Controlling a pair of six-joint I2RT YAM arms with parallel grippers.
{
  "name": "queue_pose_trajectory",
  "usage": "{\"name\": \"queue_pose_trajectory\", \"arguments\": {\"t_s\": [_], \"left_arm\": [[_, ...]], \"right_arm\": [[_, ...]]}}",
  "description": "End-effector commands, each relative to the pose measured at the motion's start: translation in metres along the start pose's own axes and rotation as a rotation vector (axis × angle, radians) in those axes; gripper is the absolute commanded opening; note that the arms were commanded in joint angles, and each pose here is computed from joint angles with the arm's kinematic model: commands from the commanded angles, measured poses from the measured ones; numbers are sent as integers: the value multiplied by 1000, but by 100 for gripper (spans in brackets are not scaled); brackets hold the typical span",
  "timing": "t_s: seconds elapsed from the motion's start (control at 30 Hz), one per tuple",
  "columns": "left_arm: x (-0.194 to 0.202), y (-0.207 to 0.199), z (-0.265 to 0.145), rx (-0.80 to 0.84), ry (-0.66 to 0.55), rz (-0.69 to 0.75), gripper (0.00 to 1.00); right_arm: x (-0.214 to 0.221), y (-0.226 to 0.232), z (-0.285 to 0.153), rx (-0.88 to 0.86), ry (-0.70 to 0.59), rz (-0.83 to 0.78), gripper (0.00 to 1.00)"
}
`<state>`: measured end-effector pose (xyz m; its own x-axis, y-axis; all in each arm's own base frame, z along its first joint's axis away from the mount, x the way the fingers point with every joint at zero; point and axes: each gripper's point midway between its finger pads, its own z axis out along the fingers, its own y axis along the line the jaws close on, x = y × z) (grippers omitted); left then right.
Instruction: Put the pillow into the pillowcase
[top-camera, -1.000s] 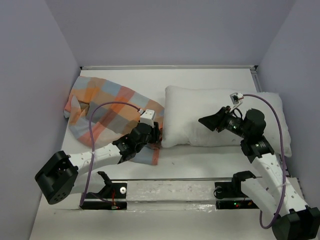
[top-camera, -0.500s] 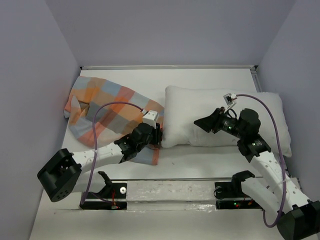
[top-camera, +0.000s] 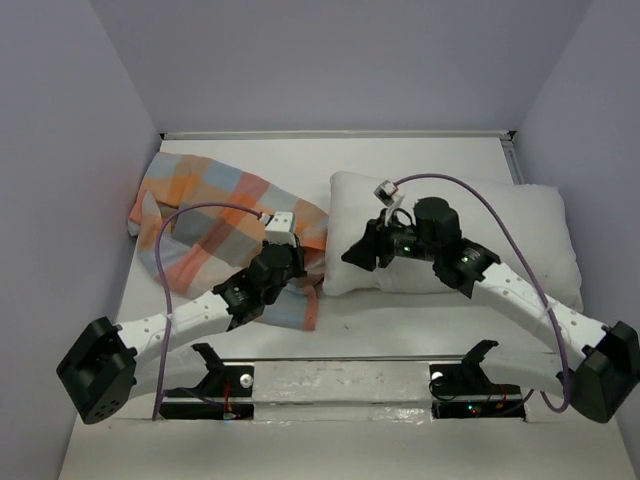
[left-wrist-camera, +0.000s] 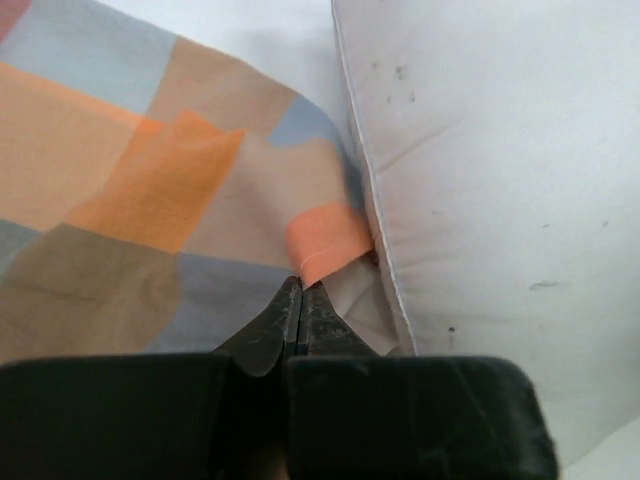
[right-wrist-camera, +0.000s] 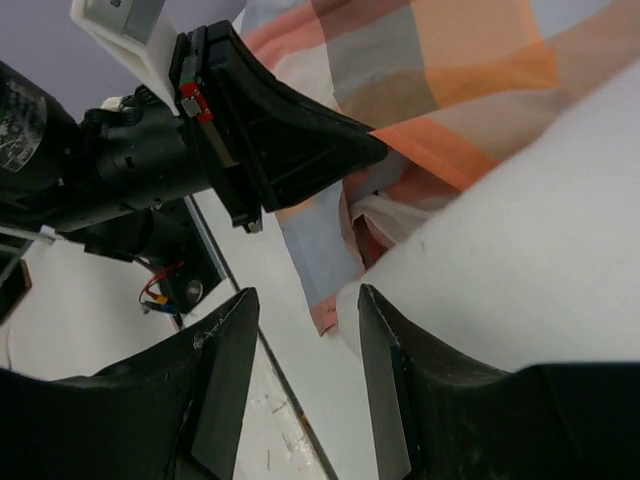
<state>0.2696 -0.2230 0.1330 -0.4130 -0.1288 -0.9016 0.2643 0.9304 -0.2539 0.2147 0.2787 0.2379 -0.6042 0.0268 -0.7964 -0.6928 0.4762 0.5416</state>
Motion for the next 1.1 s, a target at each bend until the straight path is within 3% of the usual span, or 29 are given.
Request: {"name": "queue_pose_trajectory", "arguments": {"t_s": [0.0, 0.2, 0.43, 0.53, 0.63, 0.7, 0.73, 0.8, 0.97, 1.0, 1.07], "left_arm": [[-64, -3, -10, 13, -172, -118, 0], [-104, 0, -27, 91, -245, -170, 0], [-134, 18, -41, 89, -331, -226, 0], [-140, 20, -44, 89, -349, -235, 0], [-144, 22, -50, 90, -360, -240, 0], [-146, 27, -57, 68, -371, -243, 0], [-149, 30, -62, 61, -386, -249, 0], [-153, 40, -73, 17, -401, -263, 0], [-172, 71, -109, -120, -480, -314, 0], [-182, 74, -119, -133, -511, -327, 0], [-192, 75, -133, -129, -536, -319, 0]], "right_arm": [[-26, -13, 33, 113, 45, -241, 53], [-45, -31, 78, 170, 99, -342, 80], [-9, -39, 131, 146, 288, -437, 85], [-13, -48, 142, 176, 281, -436, 85], [-26, -65, 160, 277, 249, -460, 79], [-29, -72, 173, 289, 250, -468, 69], [-46, -67, 179, 291, 208, -477, 50], [-61, -68, 192, 306, 170, -481, 32], [-133, -29, 216, 223, 21, -545, 6], [-170, -8, 213, 202, -65, -572, 2], [-189, 4, 217, 179, -102, -586, 0]]}}
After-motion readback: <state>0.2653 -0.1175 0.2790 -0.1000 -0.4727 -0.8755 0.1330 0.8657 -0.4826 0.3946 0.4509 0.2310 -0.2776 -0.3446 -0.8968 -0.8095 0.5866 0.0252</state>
